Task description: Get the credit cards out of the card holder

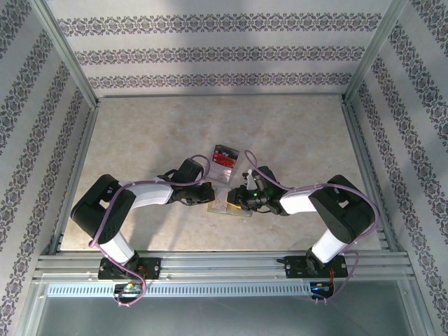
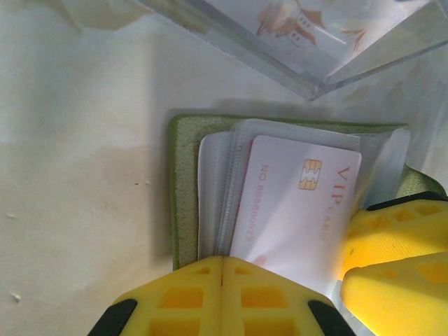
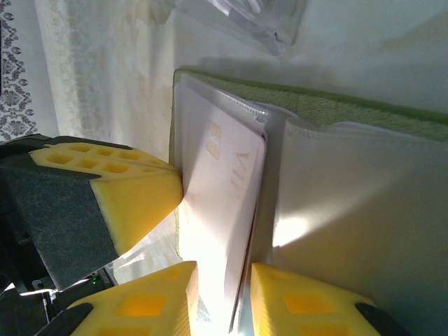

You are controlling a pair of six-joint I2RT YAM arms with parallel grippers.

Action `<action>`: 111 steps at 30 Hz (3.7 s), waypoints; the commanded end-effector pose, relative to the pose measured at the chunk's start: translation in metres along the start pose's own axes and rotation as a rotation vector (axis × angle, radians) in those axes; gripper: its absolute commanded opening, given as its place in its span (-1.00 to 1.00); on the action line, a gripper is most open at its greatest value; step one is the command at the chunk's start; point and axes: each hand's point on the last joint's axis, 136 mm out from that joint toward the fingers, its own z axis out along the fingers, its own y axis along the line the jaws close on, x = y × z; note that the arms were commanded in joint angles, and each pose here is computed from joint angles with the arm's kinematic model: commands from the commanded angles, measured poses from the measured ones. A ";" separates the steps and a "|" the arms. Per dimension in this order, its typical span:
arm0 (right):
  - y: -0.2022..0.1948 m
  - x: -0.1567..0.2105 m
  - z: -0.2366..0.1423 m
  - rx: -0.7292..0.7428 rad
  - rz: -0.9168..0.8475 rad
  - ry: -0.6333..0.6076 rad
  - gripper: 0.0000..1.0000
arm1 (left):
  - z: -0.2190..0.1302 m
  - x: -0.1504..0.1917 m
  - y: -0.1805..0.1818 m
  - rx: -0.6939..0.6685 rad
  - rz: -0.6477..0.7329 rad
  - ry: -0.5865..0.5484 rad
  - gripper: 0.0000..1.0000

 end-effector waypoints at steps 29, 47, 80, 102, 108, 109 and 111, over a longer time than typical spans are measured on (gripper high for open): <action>0.024 -0.011 -0.012 -0.075 -0.045 -0.064 -0.59 | 0.005 0.029 0.030 -0.139 -0.026 0.066 -0.93; 0.004 -0.008 -0.008 -0.013 -0.015 -0.058 -0.49 | -0.031 0.007 -0.001 -0.101 0.028 -0.033 -0.63; 0.001 -0.008 -0.011 0.009 -0.018 -0.033 -0.47 | -0.001 -0.013 -0.011 -0.051 0.045 0.011 -0.91; 0.001 -0.023 -0.002 0.031 -0.002 -0.063 -0.46 | 0.006 0.004 0.010 -0.085 0.018 0.038 -0.93; 0.003 -0.023 0.003 0.018 -0.011 -0.057 -0.46 | 0.006 0.005 0.011 -0.086 0.018 0.040 -0.93; 0.005 -0.023 0.003 0.011 -0.014 -0.056 -0.47 | 0.006 0.005 0.011 -0.085 0.018 0.042 -0.93; 0.007 -0.024 0.004 0.004 -0.018 -0.057 -0.48 | 0.006 0.005 0.010 -0.084 0.016 0.040 -0.93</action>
